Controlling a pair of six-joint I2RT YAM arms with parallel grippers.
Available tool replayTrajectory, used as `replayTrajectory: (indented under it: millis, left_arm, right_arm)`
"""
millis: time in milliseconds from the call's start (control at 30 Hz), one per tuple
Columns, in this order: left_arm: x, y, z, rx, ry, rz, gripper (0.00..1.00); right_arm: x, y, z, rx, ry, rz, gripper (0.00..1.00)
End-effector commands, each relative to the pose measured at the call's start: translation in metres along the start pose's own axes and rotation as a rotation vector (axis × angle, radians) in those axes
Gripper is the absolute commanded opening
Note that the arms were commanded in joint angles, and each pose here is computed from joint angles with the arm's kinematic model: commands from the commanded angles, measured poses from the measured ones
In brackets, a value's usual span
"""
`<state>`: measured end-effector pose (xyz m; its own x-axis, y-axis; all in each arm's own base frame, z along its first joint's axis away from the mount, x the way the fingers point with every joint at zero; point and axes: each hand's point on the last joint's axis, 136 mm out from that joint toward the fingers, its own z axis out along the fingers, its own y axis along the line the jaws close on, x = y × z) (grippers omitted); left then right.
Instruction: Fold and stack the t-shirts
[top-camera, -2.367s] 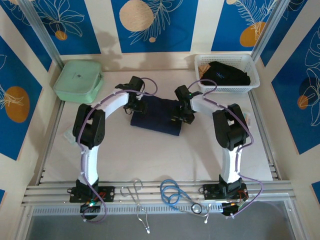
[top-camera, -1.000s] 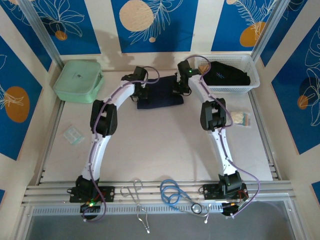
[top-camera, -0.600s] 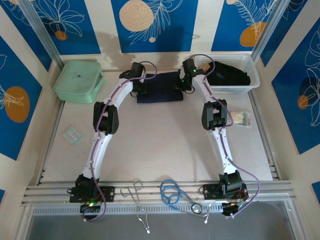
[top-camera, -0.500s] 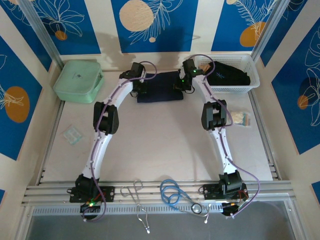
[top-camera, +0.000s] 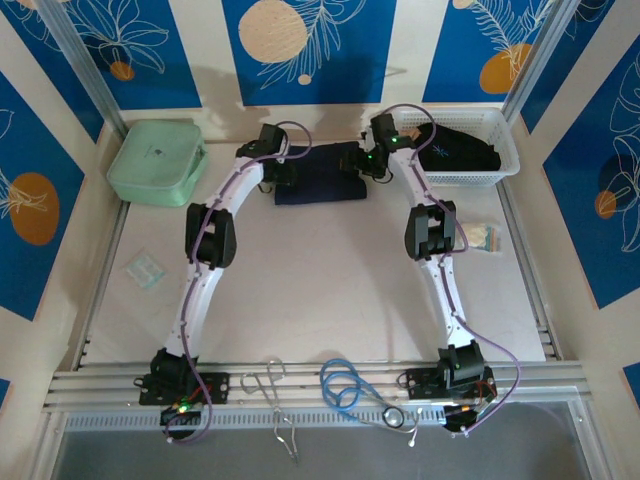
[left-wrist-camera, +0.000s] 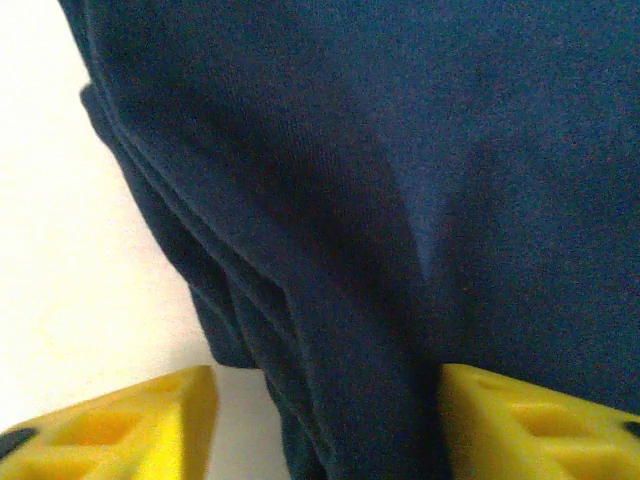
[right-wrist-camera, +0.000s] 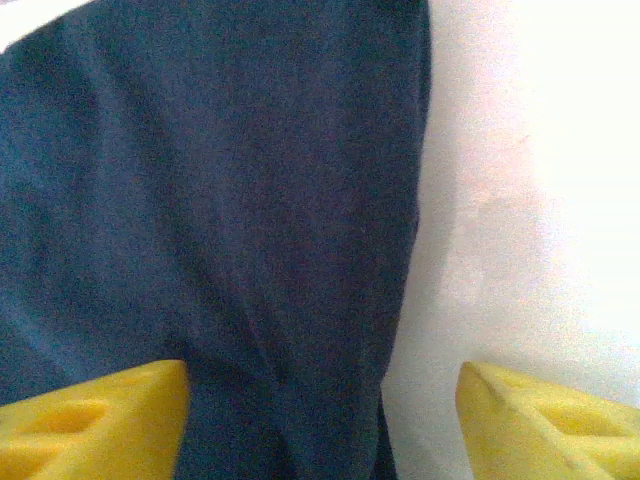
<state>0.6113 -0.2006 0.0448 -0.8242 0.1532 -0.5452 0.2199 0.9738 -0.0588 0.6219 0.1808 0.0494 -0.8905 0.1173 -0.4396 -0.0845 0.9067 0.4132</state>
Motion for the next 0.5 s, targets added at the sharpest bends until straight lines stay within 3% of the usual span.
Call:
replayTrajectory:
  millis: [0,67,133,167,467]
  left_arm:
    - [-0.029,0.008,-0.032,-0.021,-0.075,0.007,0.71]
    - [-0.041,0.008,-0.049,-0.023,-0.111,0.015,0.81]
    - [-0.057,0.006,-0.073,-0.023,-0.160,0.028,0.98]
    - [-0.065,0.006,-0.085,-0.023,-0.184,0.032,0.99]
    - [-0.118,0.000,-0.243,-0.026,-0.438,0.072,0.99]
  right_arm:
    - [-0.030,0.023,-0.044,-0.030,-0.087,-0.049,0.80]
    - [-0.039,0.029,-0.061,-0.027,-0.115,-0.066,0.82]
    - [-0.048,0.039,-0.081,-0.035,-0.148,-0.089,0.92]
    - [-0.051,0.045,-0.091,-0.039,-0.162,-0.101,1.00]
    - [-0.068,0.108,-0.204,-0.033,-0.308,-0.240,0.99]
